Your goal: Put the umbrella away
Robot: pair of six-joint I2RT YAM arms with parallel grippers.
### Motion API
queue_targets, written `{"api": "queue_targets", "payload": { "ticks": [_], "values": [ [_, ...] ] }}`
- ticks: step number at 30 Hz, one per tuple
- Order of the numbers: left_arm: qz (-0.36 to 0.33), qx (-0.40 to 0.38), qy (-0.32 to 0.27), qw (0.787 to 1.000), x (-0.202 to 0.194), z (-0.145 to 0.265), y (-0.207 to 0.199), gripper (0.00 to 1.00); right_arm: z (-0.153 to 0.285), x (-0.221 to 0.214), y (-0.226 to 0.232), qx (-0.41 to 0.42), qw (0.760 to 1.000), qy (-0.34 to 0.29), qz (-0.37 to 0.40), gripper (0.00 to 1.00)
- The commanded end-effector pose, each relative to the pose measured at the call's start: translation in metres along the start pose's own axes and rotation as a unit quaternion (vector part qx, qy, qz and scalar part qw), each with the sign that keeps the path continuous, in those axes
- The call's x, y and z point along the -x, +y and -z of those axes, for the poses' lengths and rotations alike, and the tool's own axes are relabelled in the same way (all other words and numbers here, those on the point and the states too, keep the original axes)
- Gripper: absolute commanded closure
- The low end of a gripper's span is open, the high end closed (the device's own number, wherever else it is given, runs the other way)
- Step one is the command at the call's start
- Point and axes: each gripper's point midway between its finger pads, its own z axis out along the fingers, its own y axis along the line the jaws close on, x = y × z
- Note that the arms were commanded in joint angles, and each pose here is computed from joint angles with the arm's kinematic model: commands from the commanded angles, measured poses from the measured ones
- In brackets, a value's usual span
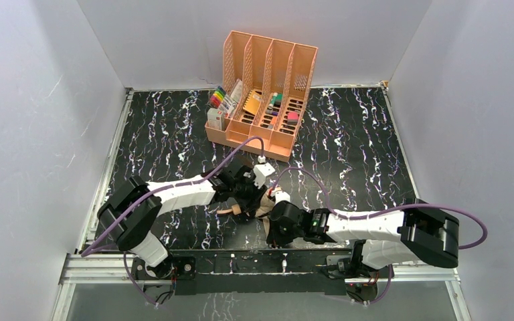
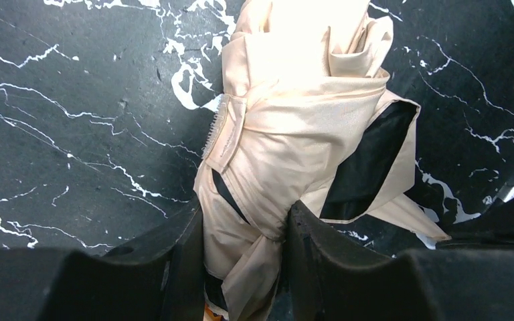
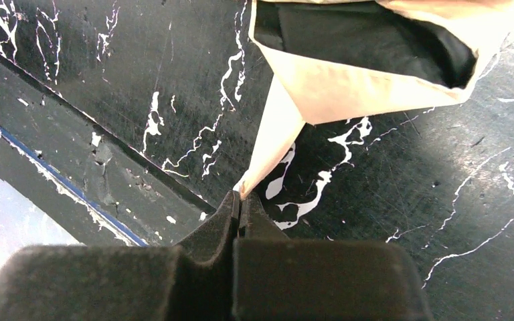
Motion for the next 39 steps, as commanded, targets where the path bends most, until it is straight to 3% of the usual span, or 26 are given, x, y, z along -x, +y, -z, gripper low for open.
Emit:
{"api": "queue_targets", "payload": {
  "ticks": [1,3,7,13,17,25,32,39],
  "values": [
    [-0.02,0.246,0.004,0.969,-0.007,0.008,0.095,1.0,0.018,-0.057,0.014,0.05,0.991,0.12,0.01,1.0],
    [-0.035,0.241,0.012,0.97,-0.01,0.005,0.091,1.0,0.02,-0.053,0.008,0.037,0.993,0.107,0.015,0.95],
    [-0.073,0.235,0.025,0.969,-0.018,0.0,0.084,1.0,0.032,-0.032,-0.009,0.001,0.997,0.071,0.016,0.6],
    [-0.108,0.225,0.026,0.968,-0.022,-0.003,0.078,1.0,0.056,0.029,-0.034,-0.013,0.999,-0.026,-0.02,0.39],
    [-0.127,0.212,0.018,0.969,-0.019,-0.006,0.074,1.0,0.075,0.085,-0.052,-0.038,0.994,-0.105,-0.018,0.33],
    [-0.182,0.208,0.007,0.961,-0.011,-0.014,0.07,1.0,0.088,0.189,-0.114,-0.087,0.975,-0.202,-0.009,0.34],
    [-0.293,0.239,0.003,0.926,-0.013,-0.018,0.067,1.0,0.104,0.259,-0.116,-0.087,0.932,-0.318,0.153,0.3],
    [-0.386,0.262,0.005,0.885,-0.022,-0.024,0.06,1.0,0.094,0.28,-0.1,-0.024,0.915,-0.282,0.287,0.25]
  ]
}}
